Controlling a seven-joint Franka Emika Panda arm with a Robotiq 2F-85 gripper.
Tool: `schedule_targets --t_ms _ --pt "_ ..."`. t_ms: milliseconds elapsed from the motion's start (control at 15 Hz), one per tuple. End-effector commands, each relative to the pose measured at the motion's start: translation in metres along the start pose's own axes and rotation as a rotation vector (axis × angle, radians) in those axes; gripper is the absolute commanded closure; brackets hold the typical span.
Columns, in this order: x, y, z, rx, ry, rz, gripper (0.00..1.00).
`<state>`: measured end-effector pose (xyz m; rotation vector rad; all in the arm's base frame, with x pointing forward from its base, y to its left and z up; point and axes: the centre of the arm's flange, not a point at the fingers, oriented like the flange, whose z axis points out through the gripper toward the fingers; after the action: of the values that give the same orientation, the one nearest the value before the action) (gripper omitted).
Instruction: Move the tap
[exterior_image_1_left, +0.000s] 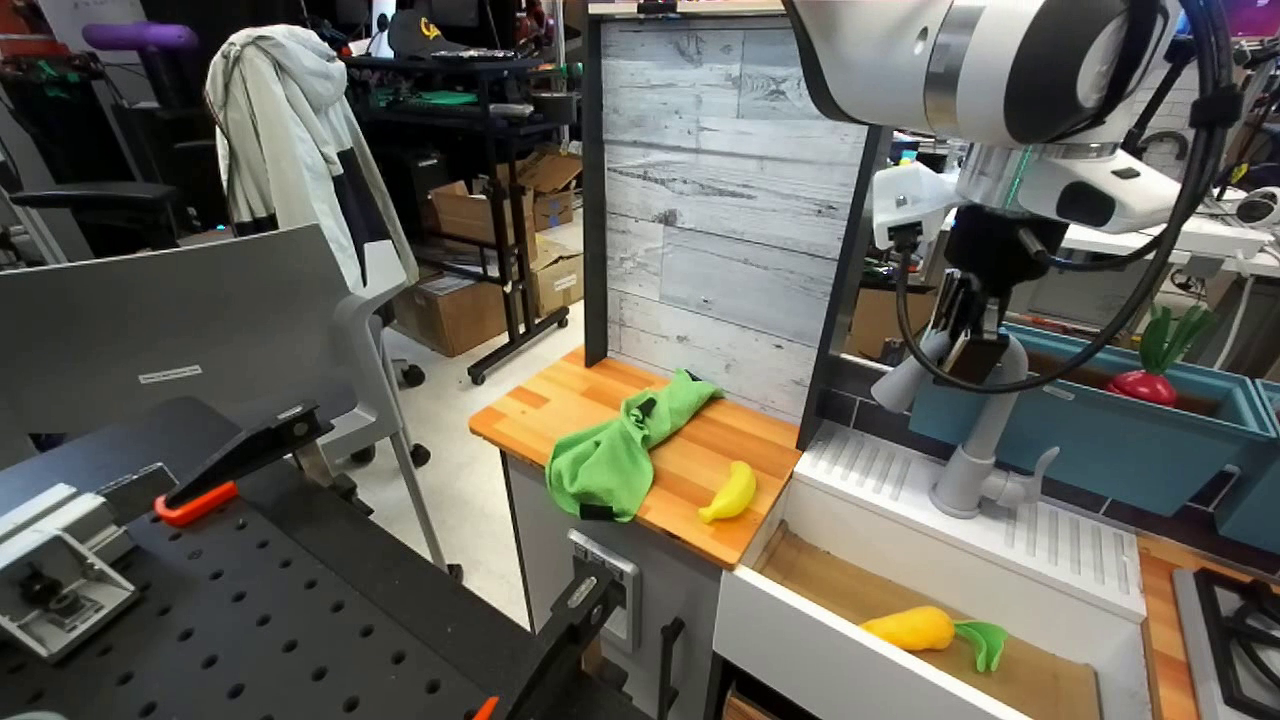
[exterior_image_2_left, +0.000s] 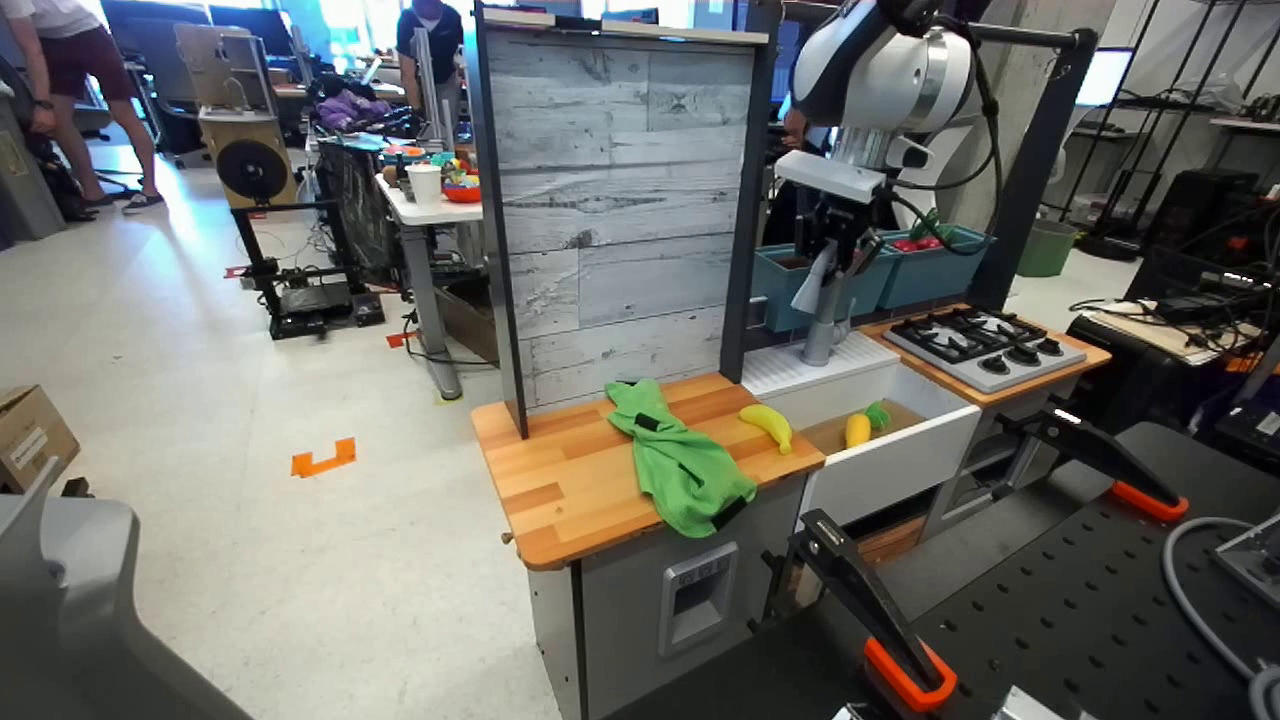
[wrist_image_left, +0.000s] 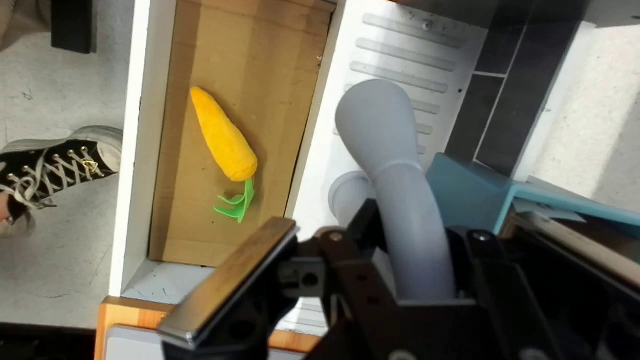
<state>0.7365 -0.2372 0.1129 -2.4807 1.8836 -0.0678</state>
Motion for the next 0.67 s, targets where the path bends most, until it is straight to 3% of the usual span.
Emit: schedule_targets --t_ms 0,200,267,400,600 --pt "0.011 0.007 0.008 -0.055 -0.011 -0.125 0.98" --pt "0.017 0.013 0.006 -0.053 -0.02 -0.179 0.98" --pt "0.017 0.014 0.005 -0.052 -0.024 -0.193 0.67" --pt "0.017 0.017 0.006 -0.058 -0.027 -0.227 0.59" --pt "0.014 0.02 0.006 -0.066 -0.027 -0.27 0.38"
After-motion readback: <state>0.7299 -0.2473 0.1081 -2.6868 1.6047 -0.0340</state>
